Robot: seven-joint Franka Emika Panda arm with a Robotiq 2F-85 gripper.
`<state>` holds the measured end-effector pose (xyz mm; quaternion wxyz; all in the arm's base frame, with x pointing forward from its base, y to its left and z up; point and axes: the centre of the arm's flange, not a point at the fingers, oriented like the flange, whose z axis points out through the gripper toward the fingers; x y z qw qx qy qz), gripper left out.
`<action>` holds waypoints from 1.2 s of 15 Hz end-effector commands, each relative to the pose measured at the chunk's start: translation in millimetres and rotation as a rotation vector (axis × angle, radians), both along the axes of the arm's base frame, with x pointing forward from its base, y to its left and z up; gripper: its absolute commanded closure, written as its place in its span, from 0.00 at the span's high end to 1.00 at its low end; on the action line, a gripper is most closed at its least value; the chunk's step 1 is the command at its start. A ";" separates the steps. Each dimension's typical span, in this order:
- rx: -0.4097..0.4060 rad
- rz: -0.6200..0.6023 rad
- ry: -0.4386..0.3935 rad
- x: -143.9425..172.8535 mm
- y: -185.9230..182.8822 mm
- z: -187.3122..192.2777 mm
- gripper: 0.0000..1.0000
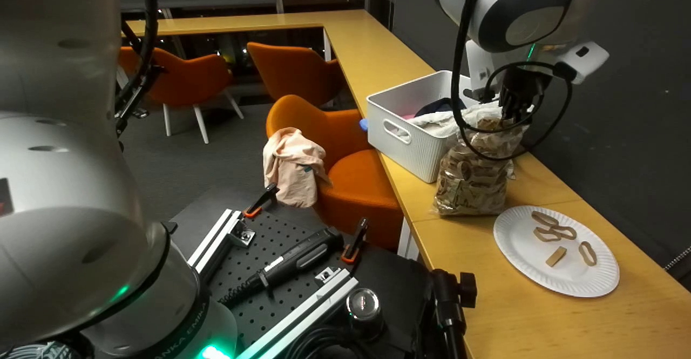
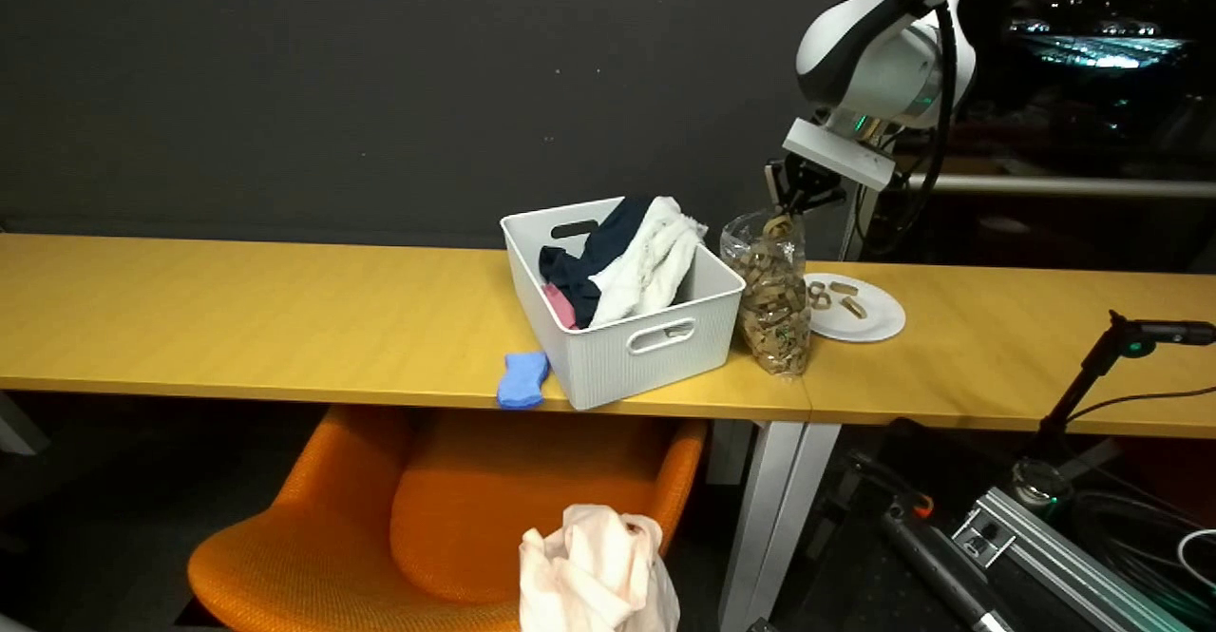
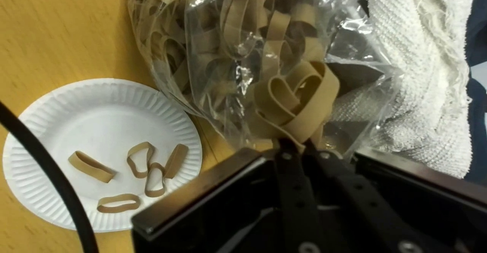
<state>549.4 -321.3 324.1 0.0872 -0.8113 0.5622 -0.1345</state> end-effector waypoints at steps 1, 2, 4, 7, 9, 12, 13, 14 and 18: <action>-0.015 -0.017 0.016 4.9 4.0 5.1 0.31; -0.015 -0.017 0.017 5.3 5.0 6.0 0.36; -0.017 -0.018 0.016 5.7 7.0 7.7 0.51; -0.011 -0.017 0.003 6.0 10.0 13.0 0.72; -0.010 -0.015 -0.017 5.5 10.4 20.8 0.87; -0.012 -0.023 -0.049 5.1 4.5 38.1 1.00; -0.018 -0.027 -0.056 5.0 1.8 44.0 1.00; -0.020 -0.029 -0.067 3.8 -1.5 50.3 1.00; -0.053 -0.058 -0.082 1.2 -23.0 65.2 1.00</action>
